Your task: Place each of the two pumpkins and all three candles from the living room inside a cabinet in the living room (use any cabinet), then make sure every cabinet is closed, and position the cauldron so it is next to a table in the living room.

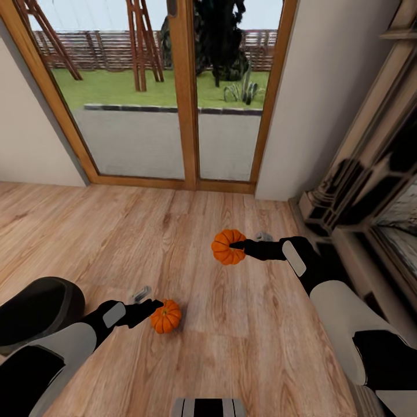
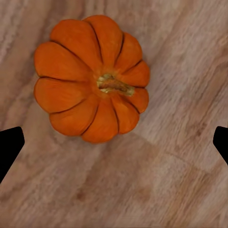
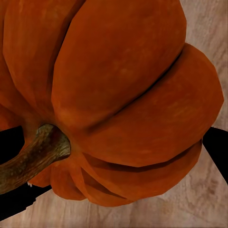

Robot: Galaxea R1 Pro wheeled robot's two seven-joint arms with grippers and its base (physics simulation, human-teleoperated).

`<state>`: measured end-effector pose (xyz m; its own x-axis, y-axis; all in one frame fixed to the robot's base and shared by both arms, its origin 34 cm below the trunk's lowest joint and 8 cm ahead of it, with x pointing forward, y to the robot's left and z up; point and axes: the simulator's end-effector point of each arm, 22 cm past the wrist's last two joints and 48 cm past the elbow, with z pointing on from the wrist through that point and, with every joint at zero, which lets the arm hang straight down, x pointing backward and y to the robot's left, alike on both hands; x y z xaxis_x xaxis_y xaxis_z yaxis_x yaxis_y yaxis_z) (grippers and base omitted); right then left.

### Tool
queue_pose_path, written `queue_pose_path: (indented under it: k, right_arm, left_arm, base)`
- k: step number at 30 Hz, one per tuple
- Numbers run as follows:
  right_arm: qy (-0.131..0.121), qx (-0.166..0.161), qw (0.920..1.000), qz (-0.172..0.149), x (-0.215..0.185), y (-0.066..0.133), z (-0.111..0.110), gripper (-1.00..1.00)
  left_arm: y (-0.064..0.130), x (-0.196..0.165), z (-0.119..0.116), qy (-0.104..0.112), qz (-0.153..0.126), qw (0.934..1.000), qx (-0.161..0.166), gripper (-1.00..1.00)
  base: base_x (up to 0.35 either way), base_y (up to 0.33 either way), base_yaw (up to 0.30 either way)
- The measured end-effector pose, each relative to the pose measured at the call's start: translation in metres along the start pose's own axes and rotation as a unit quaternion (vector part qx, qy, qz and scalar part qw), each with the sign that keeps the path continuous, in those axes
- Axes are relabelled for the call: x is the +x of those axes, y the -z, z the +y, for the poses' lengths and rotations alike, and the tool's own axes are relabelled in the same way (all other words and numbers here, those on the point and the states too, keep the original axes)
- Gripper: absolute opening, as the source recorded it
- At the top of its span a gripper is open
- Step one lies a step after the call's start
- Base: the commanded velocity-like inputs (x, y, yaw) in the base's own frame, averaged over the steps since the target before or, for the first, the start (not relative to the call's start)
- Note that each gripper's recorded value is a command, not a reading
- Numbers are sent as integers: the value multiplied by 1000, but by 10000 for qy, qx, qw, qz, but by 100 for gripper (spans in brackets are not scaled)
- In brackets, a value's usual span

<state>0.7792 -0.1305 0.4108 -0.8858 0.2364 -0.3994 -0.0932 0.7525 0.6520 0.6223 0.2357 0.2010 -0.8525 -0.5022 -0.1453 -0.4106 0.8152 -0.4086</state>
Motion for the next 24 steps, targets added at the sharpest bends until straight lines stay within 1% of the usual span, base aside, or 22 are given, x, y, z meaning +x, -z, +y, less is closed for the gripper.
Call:
queue_pose_path:
  k: [4, 6, 10, 12, 17, 19, 24]
  right_arm:
    - [-50, 15, 10000, 61, 6, -7, -7, -100]
    - [-61, -4, 10000, 56, 6, -7, -6, -100]
    - [-57, -53, 10000, 58, 6, -7, -4, -100]
    - [-57, -66, 9999, 57, 6, -7, -4, -100]
    - [-56, -72, 9999, 57, 6, -7, -3, -100]
    - [-56, -73, 9999, 57, 6, -7, -3, -100]
    - [-51, -70, 9999, 56, 6, -6, -3, -100]
  left_arm:
    - [-7, 5, 5, 28, 64, 10000, -22, 100]
    - [-7, 5, 4, 45, 63, 10000, 11, 100]
    - [-6, 4, -8, 87, 50, 9995, 296, 100]
    - [-4, 1, -8, 99, 27, 9992, 383, 100]
    - [-1, -4, -4, 121, -11, 9991, 417, 100]
    - [-1, -6, -4, 162, -30, 9989, 436, 100]
    - [0, -6, -4, 175, -37, 9989, 429, 100]
  base:
    - [0, 0, 0]
    - [0, 0, 0]
    - [0, 0, 0]
    - [0, 0, 0]
    - [1, 0, 0]
    - [46, 0, 0]
    - [203, 0, 0]
